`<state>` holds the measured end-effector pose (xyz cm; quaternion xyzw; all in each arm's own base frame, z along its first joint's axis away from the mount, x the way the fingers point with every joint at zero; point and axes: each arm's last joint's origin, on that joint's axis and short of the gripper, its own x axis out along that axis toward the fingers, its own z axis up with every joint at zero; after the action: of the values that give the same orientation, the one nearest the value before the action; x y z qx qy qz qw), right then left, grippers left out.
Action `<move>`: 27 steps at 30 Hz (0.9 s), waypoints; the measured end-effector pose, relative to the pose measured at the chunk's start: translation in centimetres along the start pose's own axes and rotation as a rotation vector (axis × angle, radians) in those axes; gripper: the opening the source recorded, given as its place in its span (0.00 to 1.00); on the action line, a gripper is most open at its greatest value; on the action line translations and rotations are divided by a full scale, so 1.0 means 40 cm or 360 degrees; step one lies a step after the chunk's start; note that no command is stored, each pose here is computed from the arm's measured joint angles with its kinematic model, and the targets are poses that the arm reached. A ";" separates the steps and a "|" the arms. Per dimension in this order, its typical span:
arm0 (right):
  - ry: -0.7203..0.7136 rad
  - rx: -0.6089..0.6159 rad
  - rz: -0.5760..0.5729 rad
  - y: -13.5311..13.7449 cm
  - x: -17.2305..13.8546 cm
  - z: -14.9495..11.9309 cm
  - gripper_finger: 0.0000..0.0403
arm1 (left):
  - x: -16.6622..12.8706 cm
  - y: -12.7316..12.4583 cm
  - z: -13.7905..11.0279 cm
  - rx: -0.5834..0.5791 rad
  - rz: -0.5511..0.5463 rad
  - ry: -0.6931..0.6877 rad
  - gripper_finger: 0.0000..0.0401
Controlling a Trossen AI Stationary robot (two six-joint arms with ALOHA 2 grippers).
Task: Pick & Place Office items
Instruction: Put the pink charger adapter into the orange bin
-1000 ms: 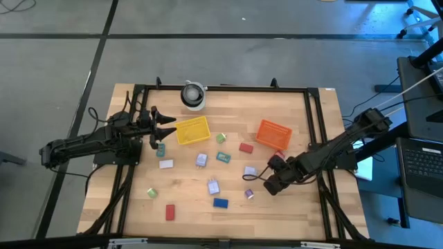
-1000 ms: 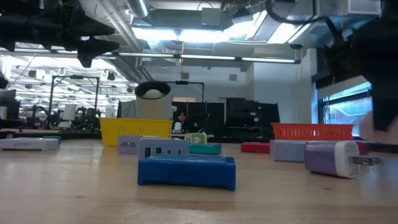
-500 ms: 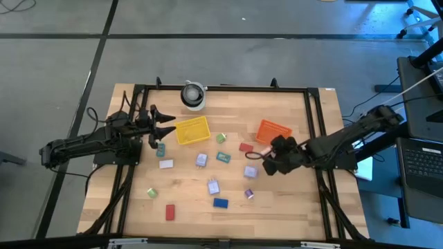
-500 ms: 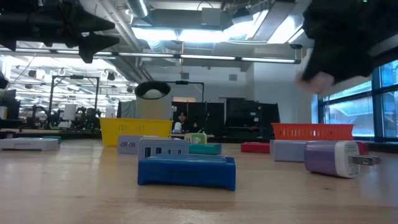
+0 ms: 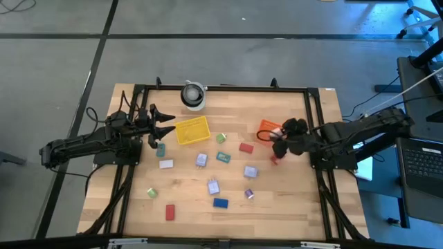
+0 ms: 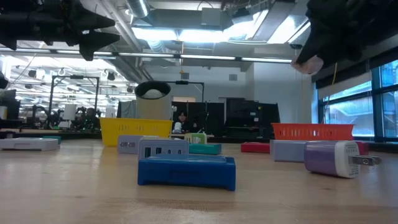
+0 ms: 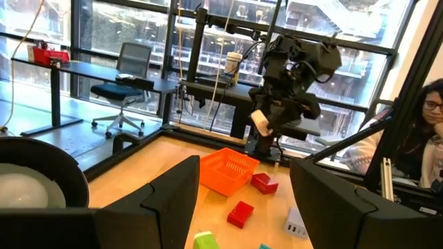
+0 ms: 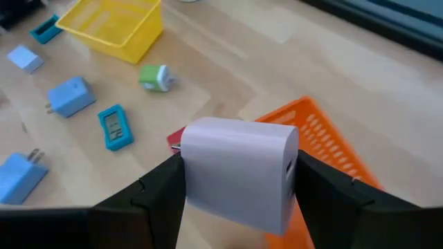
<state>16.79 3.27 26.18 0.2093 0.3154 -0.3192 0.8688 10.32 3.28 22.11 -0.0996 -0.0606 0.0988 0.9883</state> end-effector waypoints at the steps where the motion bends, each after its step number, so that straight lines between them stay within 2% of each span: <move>1: -0.0007 0.0004 -0.0002 -0.009 -0.006 0.004 0.57 | 0.000 0.000 0.001 0.0001 -0.0001 -0.0009 0.55; 9: -0.0147 0.0027 0.0011 -0.065 -0.048 0.034 0.57 | -0.001 -0.004 0.017 0.0020 -0.0020 -0.0115 0.55; 17: -0.0224 0.0024 0.0027 -0.112 -0.075 0.034 0.57 | -0.001 -0.001 0.019 0.0019 0.0046 -0.0136 0.55; 23: -0.0187 0.0077 0.0002 -0.140 -0.032 -0.007 0.57 | -0.001 0.000 0.019 0.0018 0.0058 -0.0140 0.55; 27: -0.0188 0.0145 0.0088 -0.146 0.005 -0.023 0.58 | -0.001 -0.002 0.025 0.0021 0.0056 -0.0180 0.55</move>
<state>12.50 -0.42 24.42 0.2380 0.2427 -0.3211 0.8839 10.15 3.39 23.09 -0.0883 -0.1138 0.1221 0.9820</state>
